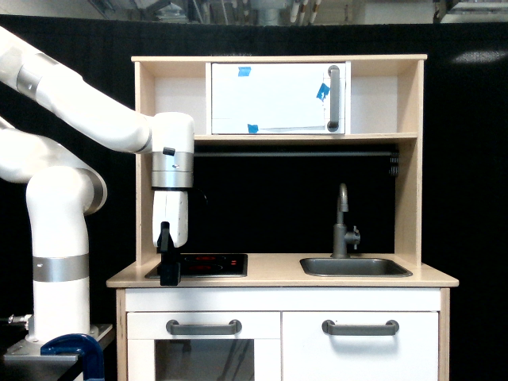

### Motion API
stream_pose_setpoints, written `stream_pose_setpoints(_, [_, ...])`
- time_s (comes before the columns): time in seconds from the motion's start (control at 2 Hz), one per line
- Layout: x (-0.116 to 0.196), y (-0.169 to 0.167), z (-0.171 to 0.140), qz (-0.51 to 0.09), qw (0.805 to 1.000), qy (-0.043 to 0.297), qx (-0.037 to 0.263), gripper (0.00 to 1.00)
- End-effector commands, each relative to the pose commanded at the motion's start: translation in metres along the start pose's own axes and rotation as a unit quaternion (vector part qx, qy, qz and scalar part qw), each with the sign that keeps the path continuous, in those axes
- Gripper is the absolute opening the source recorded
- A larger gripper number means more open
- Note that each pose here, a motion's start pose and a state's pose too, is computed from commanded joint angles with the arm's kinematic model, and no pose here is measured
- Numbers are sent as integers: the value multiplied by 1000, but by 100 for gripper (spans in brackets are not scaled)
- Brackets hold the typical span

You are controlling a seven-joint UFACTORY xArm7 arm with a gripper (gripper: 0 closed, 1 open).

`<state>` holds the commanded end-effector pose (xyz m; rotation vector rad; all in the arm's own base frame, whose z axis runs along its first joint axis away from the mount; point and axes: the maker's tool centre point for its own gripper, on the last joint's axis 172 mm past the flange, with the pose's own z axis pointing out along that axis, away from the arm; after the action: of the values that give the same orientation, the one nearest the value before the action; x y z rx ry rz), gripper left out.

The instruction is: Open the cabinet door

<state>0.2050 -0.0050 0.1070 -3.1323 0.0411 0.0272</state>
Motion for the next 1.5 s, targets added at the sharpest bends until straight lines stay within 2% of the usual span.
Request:
stream_pose_setpoints(0.5, [3, 9, -1, 26, 1000, 9, 0, 100])
stream_pose_setpoints(1.0, [27, 36, -2, 52, 998, 18, -4, 100])
stream_pose_setpoints(1.5, [64, 78, 2, 0, 1000, 17, 4, 100])
